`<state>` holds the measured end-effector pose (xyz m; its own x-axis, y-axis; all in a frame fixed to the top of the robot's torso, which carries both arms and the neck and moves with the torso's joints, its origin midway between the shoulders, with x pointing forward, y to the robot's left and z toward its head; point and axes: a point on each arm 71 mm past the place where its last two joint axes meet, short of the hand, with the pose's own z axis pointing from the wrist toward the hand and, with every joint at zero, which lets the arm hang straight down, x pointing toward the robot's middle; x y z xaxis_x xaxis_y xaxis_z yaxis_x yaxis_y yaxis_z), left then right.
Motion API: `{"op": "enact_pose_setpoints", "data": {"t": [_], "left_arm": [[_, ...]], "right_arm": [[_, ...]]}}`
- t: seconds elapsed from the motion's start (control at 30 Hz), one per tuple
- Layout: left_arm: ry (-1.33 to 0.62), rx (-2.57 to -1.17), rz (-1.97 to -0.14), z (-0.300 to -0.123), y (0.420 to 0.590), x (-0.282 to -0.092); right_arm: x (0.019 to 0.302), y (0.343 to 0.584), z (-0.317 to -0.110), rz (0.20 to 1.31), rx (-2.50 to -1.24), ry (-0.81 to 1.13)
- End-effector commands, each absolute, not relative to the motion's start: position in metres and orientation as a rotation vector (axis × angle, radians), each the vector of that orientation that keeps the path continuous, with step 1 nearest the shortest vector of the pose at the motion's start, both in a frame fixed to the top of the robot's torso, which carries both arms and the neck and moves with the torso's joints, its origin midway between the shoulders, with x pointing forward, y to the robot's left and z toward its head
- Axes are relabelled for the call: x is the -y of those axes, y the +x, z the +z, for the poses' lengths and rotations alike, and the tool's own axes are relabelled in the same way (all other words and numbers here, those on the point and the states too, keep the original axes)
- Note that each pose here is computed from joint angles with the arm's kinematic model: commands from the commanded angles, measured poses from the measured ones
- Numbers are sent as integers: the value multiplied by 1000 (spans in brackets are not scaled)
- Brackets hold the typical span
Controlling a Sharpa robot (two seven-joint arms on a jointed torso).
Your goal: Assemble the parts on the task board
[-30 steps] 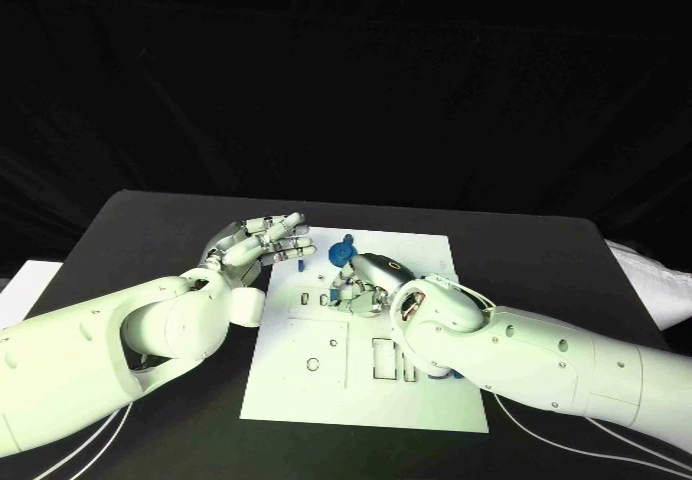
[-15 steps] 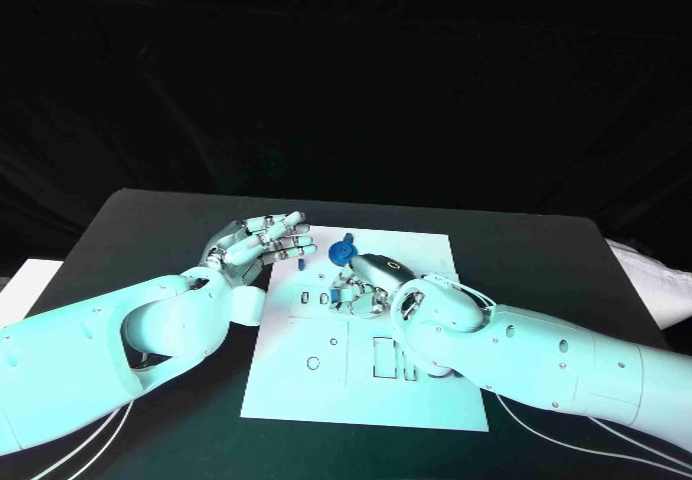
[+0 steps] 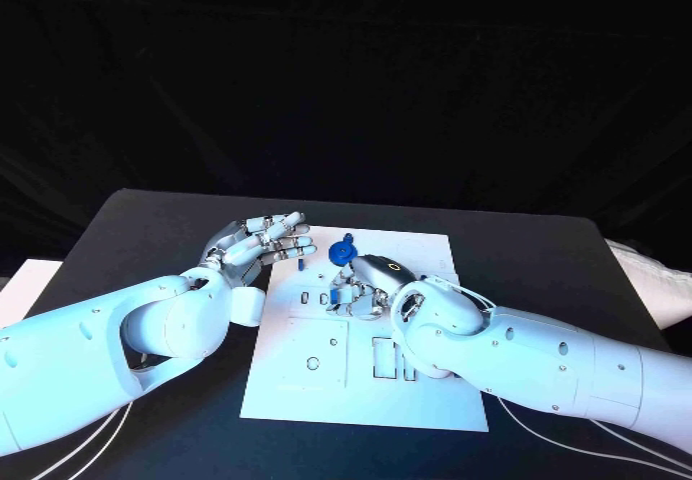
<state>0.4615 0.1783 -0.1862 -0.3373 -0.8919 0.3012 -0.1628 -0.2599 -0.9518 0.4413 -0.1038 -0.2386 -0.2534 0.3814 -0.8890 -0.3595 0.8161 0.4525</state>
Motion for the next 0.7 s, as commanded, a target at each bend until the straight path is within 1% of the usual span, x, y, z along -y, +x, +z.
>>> {"op": "enact_pose_setpoints", "data": {"t": [0.03,0.2,0.3,0.4,0.47,0.57,0.63,0.7], "left_arm": [[-1311,-1427,-1685,-185,461,-176],[-1305,-1440,-1684,-186,462,-177],[-1287,-1459,-1670,-187,463,-178],[-1243,-1508,-1637,-189,463,-179],[-1200,-1563,-1590,-191,464,-180],[-1128,-1682,-1482,-195,463,-182],[-1083,-1770,-1400,-198,464,-184],[-992,-1890,-1284,-200,466,-186]], "right_arm": [[103,437,-231,748,-1592,56],[101,428,-215,831,-1518,46],[104,423,-205,867,-1492,31],[111,419,-192,905,-1464,18],[119,417,-183,933,-1445,15],[136,417,-168,981,-1432,30],[148,420,-160,994,-1438,55],[164,426,-151,990,-1447,107]]}}
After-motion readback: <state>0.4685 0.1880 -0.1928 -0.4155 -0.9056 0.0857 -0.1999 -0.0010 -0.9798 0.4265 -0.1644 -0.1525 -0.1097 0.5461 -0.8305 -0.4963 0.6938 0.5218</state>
